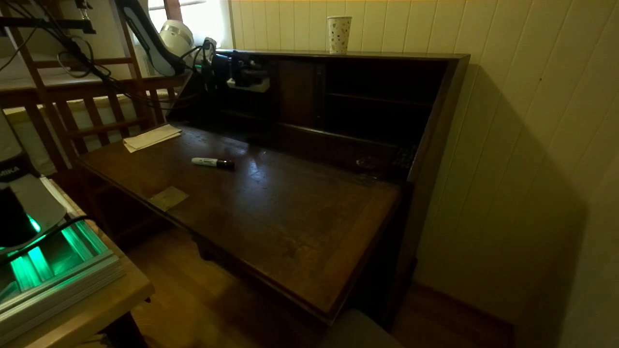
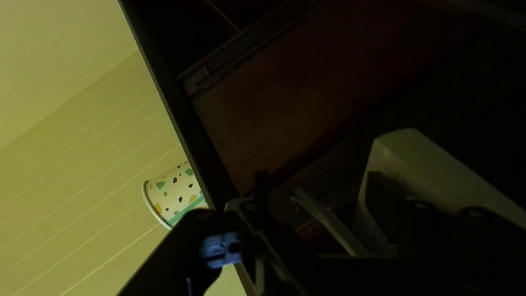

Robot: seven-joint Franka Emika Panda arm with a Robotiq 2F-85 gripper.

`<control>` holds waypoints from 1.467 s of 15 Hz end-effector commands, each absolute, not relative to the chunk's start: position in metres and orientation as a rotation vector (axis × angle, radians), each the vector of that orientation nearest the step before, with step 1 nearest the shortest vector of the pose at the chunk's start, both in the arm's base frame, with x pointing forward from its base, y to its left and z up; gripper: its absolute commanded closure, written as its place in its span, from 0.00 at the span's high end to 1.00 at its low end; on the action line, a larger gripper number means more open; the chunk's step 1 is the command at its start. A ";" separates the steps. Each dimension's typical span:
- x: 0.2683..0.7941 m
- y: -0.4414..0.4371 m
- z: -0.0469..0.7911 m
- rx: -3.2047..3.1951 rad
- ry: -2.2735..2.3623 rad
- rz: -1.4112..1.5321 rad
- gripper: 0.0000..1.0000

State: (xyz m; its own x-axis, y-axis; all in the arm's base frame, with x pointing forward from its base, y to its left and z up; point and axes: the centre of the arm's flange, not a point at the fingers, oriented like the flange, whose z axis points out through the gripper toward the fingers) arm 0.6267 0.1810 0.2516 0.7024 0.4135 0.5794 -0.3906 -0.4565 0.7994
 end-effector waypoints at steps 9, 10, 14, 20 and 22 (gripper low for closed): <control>0.657 0.178 0.244 1.827 -0.041 0.959 0.89; 0.657 0.181 0.239 1.853 -0.038 0.956 0.89; 0.662 0.191 0.229 1.906 -0.098 1.007 0.89; 0.670 0.210 0.246 1.912 -0.224 1.173 0.89; 0.675 0.219 0.250 1.911 -0.251 1.230 0.89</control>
State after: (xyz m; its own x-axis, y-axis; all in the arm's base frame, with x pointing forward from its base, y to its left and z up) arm 0.6516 0.1992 0.2636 0.5639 0.2881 0.7740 -0.5476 -0.5711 0.6116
